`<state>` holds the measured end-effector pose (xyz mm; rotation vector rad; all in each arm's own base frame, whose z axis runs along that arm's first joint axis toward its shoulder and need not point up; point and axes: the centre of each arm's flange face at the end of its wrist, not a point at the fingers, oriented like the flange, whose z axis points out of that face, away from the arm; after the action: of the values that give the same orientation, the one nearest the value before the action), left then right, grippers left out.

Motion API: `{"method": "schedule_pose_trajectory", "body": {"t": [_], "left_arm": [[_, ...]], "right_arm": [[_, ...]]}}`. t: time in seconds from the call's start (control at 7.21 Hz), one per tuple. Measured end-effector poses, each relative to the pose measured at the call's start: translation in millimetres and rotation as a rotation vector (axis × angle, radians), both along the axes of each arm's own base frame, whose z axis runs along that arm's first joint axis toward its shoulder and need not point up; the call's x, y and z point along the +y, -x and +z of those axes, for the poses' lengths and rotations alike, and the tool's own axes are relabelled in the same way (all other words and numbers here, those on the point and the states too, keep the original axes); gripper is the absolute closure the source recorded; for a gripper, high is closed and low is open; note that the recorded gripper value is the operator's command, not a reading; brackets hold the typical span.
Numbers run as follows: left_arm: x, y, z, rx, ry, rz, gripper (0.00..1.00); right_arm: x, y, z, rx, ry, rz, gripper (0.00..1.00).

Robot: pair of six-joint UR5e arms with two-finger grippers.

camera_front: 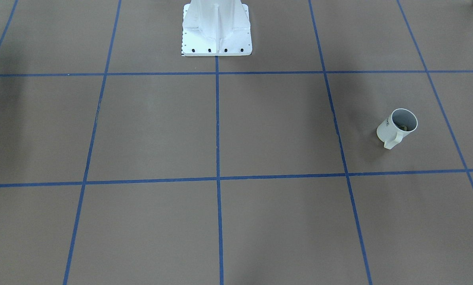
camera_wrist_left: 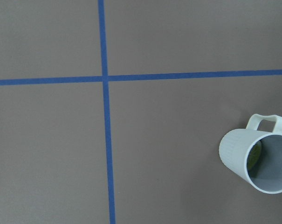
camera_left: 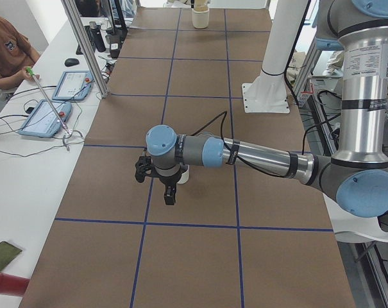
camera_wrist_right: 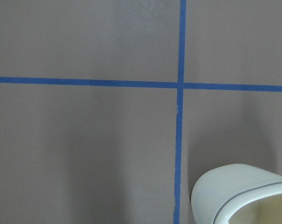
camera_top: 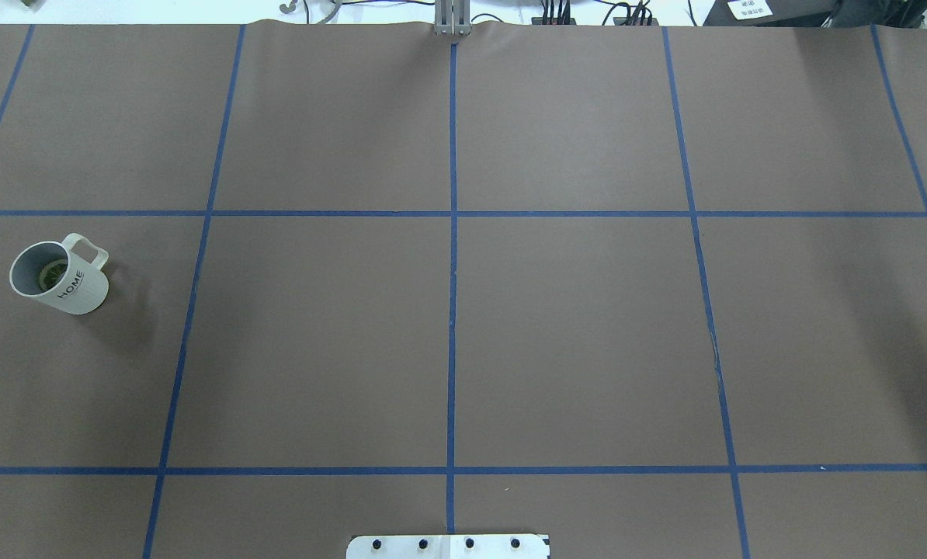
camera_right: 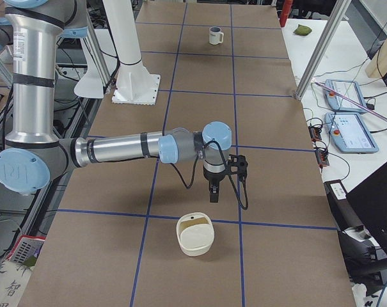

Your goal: Left arm hands cup to right arm to dump lemon

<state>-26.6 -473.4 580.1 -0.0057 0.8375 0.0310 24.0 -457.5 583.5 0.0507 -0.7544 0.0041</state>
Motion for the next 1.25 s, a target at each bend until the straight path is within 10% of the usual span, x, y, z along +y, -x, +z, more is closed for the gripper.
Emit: {"method": "schedule_pose_trajectory", "body": {"t": [1.25], "left_arm": [[-5.2, -22.1, -8.2, 0.013, -0.055, 0.042, 0.00]], "right_arm": [[-1.0, -0.8, -1.4, -0.009, 0.000, 0.005, 0.00]]}}
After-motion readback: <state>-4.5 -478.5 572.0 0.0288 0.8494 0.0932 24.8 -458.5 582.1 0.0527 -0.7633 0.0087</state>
